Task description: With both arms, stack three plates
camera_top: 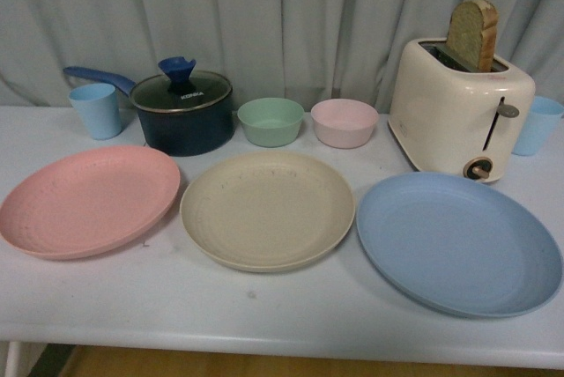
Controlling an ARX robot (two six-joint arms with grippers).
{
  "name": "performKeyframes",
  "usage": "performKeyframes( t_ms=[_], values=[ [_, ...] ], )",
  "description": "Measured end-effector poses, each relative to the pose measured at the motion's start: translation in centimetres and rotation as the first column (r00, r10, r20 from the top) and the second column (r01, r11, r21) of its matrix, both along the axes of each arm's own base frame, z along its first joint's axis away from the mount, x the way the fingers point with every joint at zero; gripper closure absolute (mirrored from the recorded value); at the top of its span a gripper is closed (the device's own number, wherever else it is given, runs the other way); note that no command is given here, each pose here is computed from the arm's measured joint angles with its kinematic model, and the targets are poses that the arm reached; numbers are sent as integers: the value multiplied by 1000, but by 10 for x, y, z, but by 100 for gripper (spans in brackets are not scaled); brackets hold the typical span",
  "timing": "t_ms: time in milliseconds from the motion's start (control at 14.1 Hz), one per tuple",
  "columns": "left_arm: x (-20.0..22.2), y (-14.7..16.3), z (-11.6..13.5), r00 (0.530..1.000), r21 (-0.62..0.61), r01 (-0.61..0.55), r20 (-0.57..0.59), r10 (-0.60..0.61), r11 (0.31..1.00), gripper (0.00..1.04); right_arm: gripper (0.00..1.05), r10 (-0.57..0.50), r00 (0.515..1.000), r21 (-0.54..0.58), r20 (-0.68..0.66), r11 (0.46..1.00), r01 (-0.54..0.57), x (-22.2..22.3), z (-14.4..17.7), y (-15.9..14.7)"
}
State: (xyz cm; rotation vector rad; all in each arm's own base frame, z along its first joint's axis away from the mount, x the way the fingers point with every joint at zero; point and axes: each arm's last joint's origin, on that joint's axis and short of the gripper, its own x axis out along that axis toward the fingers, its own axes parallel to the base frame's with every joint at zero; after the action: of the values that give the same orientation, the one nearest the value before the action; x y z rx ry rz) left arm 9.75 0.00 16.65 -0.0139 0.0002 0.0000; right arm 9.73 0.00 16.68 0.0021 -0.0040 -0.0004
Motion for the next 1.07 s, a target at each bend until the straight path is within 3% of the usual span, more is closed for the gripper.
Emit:
performKeyframes(
  t_ms=[1066],
  values=[
    [0,0,0,1000,0,0,0,0,1000,7,6,0,1000,0,0,1000,0,0,0,0]
  ],
)
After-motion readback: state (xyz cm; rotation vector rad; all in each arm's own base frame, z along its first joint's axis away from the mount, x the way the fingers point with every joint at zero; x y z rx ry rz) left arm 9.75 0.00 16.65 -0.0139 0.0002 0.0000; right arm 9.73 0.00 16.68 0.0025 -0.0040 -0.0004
